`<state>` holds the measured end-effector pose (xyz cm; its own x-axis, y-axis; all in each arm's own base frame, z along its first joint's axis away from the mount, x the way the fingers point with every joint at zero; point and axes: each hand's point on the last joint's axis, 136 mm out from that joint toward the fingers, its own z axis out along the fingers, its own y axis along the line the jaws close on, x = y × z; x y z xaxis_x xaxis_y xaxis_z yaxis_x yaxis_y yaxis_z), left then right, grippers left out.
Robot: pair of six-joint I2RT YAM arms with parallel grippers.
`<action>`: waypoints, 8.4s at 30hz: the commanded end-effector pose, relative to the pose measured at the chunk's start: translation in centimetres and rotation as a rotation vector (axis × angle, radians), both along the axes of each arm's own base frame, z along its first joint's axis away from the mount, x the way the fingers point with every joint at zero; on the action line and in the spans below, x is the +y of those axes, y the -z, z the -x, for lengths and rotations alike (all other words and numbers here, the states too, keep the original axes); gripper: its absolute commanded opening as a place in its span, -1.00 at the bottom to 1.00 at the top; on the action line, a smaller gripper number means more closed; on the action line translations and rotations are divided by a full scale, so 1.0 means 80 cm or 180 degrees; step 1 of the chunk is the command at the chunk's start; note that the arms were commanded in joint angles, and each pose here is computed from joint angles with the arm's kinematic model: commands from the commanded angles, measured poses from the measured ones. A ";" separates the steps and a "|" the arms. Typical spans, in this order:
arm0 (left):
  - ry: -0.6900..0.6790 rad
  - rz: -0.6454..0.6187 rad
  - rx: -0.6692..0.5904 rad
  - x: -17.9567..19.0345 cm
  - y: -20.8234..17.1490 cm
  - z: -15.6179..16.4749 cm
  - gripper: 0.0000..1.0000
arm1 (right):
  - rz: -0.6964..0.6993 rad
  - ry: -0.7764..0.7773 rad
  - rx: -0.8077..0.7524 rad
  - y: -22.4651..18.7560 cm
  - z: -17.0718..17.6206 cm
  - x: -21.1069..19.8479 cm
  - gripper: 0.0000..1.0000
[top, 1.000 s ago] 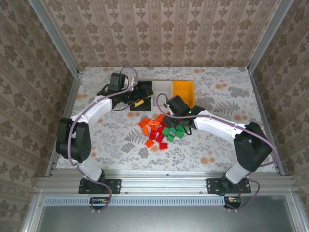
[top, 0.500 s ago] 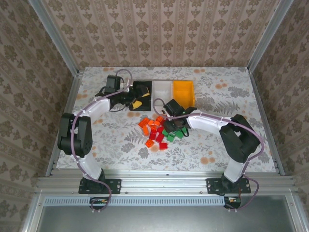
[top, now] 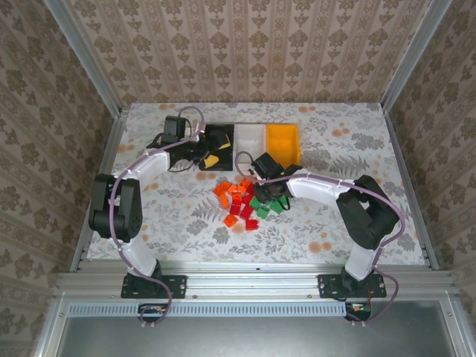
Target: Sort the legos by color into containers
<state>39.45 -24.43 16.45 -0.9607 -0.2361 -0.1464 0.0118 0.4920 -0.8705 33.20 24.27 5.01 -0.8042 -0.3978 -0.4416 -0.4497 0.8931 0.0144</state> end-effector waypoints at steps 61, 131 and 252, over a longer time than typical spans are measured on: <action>-0.0031 -0.0099 0.0045 0.007 -0.015 0.005 0.99 | -0.0334 0.1436 -0.0394 -0.087 -0.066 -0.095 -0.12; 0.0269 0.0018 -0.0004 -0.030 -0.028 0.025 1.00 | -0.0346 0.1798 -0.0440 -0.079 -0.008 -0.145 -0.48; 0.0598 -0.0002 0.0120 -0.079 -0.005 0.062 1.00 | 0.0383 0.1296 0.0189 0.029 -0.041 -0.151 -0.02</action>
<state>34.42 -30.81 16.01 -0.9945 -0.0629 -0.0837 0.0418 0.4947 -0.8680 37.51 12.76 2.88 -0.9169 -0.1117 -0.3831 -0.0845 0.9926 -0.0873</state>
